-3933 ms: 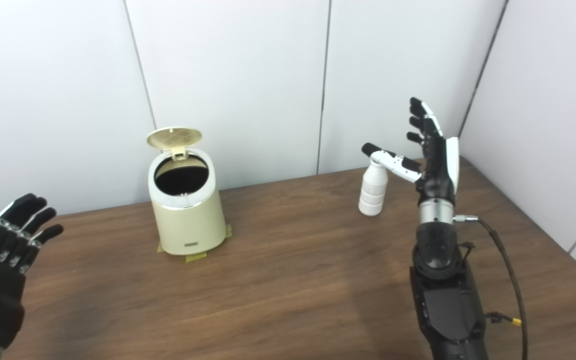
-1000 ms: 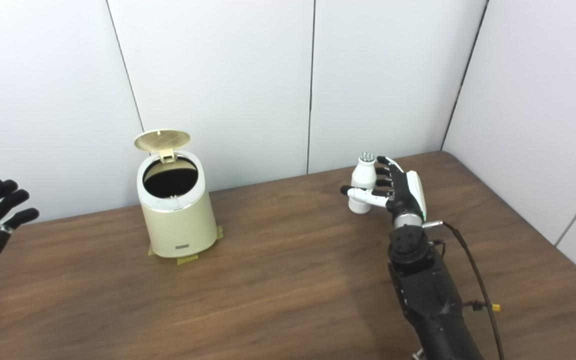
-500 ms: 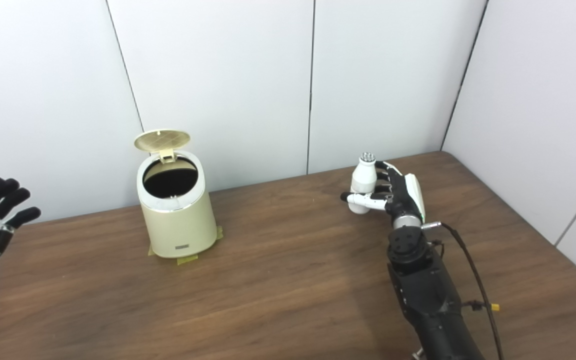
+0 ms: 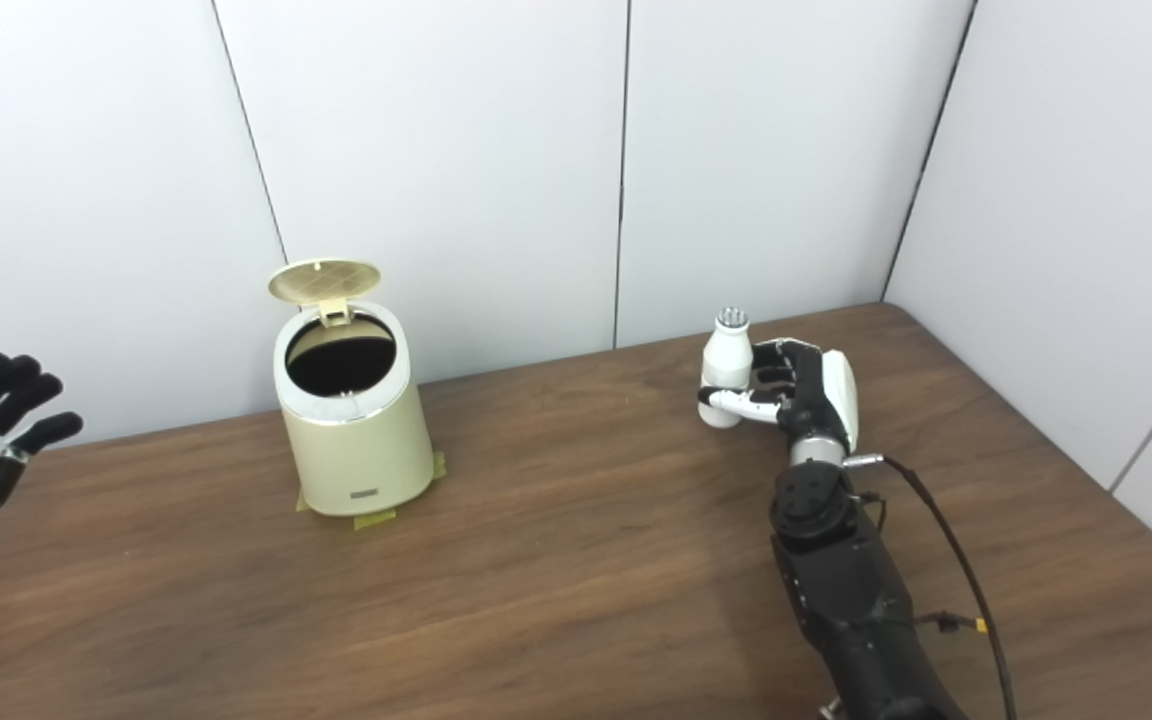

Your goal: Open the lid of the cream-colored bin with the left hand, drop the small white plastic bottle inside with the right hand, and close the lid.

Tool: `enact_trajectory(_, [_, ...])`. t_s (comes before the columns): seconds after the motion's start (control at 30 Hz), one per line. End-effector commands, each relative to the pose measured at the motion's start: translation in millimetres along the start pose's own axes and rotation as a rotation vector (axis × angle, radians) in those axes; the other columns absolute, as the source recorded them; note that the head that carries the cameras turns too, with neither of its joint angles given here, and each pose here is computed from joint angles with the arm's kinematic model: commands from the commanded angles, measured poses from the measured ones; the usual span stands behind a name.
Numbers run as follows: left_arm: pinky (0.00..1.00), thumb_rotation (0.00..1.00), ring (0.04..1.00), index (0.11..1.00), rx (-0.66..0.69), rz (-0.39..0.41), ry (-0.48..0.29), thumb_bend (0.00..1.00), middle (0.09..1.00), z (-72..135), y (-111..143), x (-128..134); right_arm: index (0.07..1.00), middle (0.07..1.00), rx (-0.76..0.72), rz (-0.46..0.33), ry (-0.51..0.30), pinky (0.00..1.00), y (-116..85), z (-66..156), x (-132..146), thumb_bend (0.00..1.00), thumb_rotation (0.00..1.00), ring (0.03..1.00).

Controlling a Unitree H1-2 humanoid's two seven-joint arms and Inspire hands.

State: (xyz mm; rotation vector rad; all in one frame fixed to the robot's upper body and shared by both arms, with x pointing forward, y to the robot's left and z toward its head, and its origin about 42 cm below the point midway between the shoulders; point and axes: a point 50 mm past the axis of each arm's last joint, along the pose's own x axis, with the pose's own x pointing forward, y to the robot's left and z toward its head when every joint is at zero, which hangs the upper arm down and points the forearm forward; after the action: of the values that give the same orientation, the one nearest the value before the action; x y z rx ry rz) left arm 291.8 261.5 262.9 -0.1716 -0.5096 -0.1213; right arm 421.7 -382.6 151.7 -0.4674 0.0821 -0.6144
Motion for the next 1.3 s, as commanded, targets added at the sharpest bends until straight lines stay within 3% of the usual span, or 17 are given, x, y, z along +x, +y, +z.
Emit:
enact_trajectory(0.0, [0.72, 0.98, 0.803, 0.763, 0.009, -0.023, -0.077, 0.26, 0.791, 14.9, -4.9, 9.9, 0.483, 0.601, 0.054, -0.048, -0.096, 0.5, -5.2, 30.8, 14.9, 0.51, 0.12, 0.562])
enact_trajectory(0.43, [0.71, 0.98, 0.776, 0.753, 0.016, -0.044, -0.077, 0.25, 0.768, 13.3, -2.4, 9.5, 0.483, 0.613, 0.069, -0.056, -0.081, 0.51, -4.8, 23.8, 7.5, 0.51, 0.11, 0.584])
enact_trajectory(0.47, [0.72, 0.98, 0.778, 0.751, 0.015, -0.044, -0.074, 0.24, 0.767, 13.1, -2.2, 9.3, 0.484, 0.604, 0.069, -0.056, -0.078, 0.49, -4.7, 22.6, 7.4, 0.51, 0.11, 0.573])
enact_trajectory(0.53, [0.73, 0.99, 0.783, 0.753, 0.014, -0.046, -0.071, 0.23, 0.772, 12.8, -2.1, 9.3, 0.45, 0.545, 0.064, -0.055, -0.078, 0.49, -4.6, 20.8, 7.0, 0.52, 0.01, 0.566])
enact_trajectory(0.63, [0.73, 1.0, 0.787, 0.757, 0.016, -0.051, -0.069, 0.22, 0.775, 12.7, -1.9, 9.3, 0.474, 0.502, 0.056, -0.052, -0.081, 0.5, -4.3, 19.6, 6.0, 0.52, 0.0, 0.582])
enact_trajectory(0.77, [0.74, 1.0, 0.789, 0.757, 0.017, -0.048, -0.066, 0.23, 0.778, 12.1, -2.2, 9.5, 0.447, 0.537, 0.066, -0.043, -0.083, 0.5, -3.5, 19.3, 3.9, 0.52, 0.0, 0.574])
enact_trajectory(1.27, [0.72, 1.0, 0.775, 0.754, 0.025, -0.049, -0.07, 0.22, 0.766, 13.3, -3.0, 10.2, 0.451, 0.524, 0.092, 0.009, -0.115, 0.45, 2.7, 24.5, 2.1, 0.52, 0.0, 0.513])
